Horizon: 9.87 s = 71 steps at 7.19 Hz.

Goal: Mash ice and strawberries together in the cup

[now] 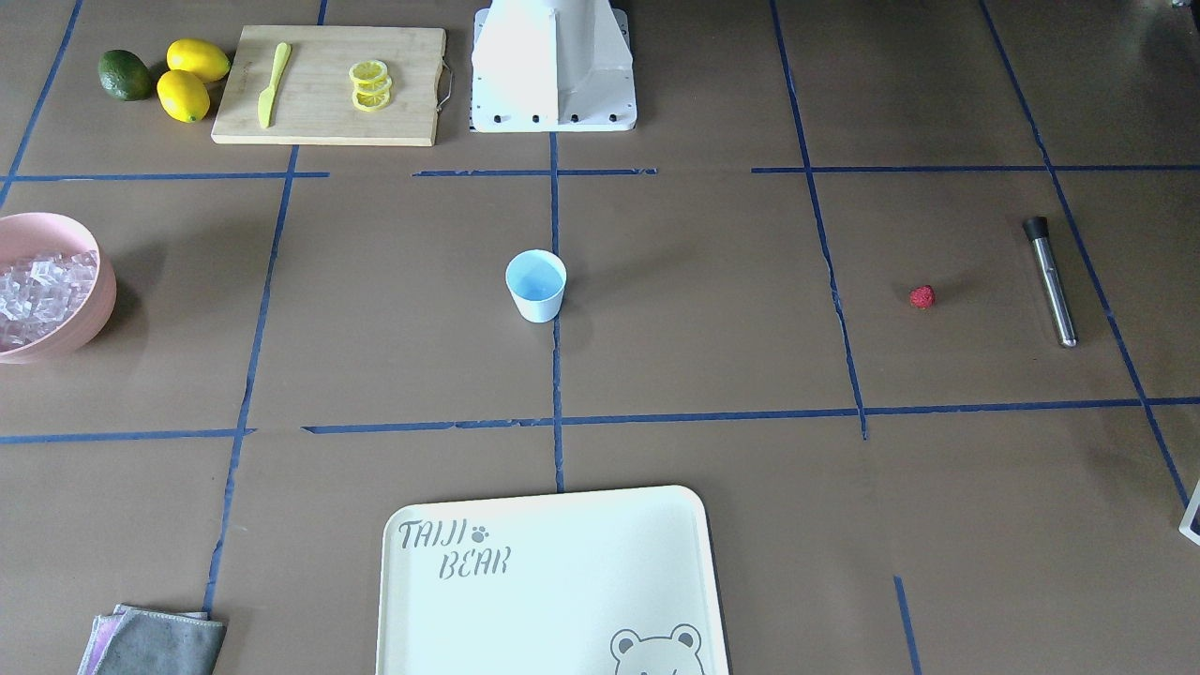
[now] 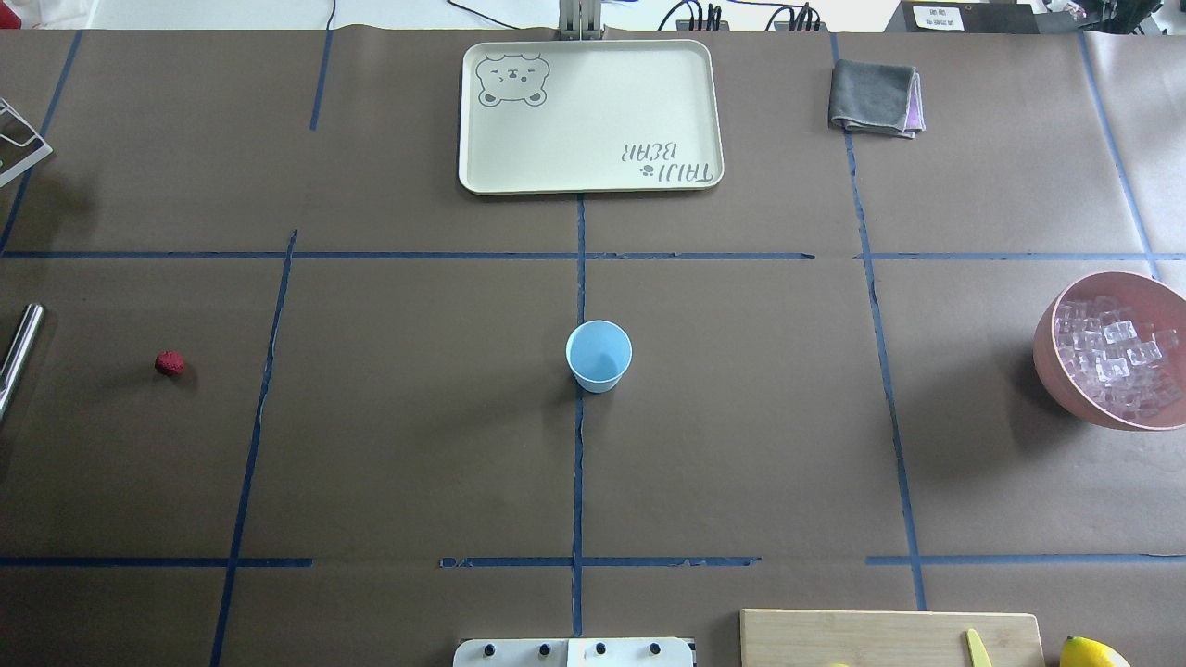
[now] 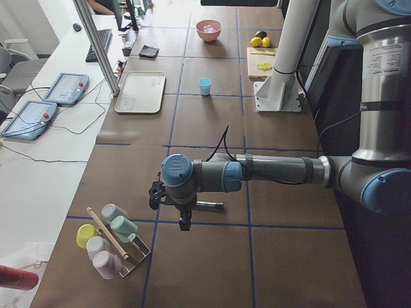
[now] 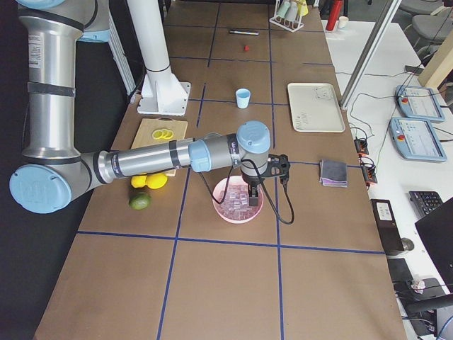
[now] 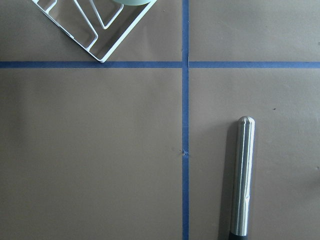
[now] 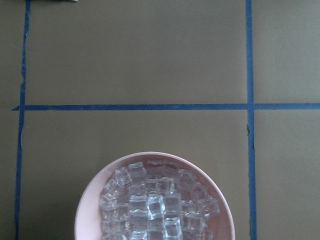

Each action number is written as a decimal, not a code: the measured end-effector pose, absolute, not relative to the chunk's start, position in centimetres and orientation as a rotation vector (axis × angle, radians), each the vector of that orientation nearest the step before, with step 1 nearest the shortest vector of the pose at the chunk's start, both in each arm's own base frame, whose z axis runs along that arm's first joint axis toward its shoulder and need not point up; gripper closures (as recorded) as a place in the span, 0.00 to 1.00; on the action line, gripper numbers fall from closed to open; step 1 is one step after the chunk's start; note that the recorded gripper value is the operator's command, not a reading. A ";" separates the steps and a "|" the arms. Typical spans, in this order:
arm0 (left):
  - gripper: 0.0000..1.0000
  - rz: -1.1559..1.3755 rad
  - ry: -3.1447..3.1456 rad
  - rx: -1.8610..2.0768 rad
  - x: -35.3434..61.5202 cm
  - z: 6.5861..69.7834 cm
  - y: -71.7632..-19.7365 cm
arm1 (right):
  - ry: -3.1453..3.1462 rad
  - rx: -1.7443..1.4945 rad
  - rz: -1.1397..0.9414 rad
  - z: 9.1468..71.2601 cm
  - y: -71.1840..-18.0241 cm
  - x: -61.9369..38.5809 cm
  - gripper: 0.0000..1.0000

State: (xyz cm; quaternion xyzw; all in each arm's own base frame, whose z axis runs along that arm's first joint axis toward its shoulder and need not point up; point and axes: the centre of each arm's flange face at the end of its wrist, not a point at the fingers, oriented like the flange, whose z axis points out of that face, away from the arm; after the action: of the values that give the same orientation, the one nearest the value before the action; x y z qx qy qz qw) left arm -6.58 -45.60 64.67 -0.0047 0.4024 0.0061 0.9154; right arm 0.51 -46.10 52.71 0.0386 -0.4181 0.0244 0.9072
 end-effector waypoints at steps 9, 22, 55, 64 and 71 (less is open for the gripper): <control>0.00 0.002 0.830 -0.013 -6.6 64.6 -45.8 | -0.807 0.054 0.026 55.5 -40.5 -10.5 0.35; 0.00 0.002 0.830 -0.016 -6.5 64.7 -46.0 | -0.768 -0.015 -0.042 59.0 -41.6 -15.2 0.40; 0.00 -0.035 0.834 0.019 -6.4 61.3 -48.3 | -0.778 -0.015 0.107 13.9 -44.5 -56.3 0.01; 0.00 -0.047 0.835 0.023 -6.4 60.7 -48.7 | -0.701 0.163 0.040 31.8 -43.5 -21.3 0.01; 0.00 -0.060 0.835 0.027 -6.4 60.0 -48.7 | -0.667 0.124 -0.063 57.1 -43.5 -10.9 0.01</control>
State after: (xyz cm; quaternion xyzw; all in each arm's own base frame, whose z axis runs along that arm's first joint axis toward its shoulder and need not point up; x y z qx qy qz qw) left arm -6.36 -48.67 60.05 0.0130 0.4056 -0.0293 0.9135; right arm -10.92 -43.49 57.07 0.0608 -0.3270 -0.0307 0.9426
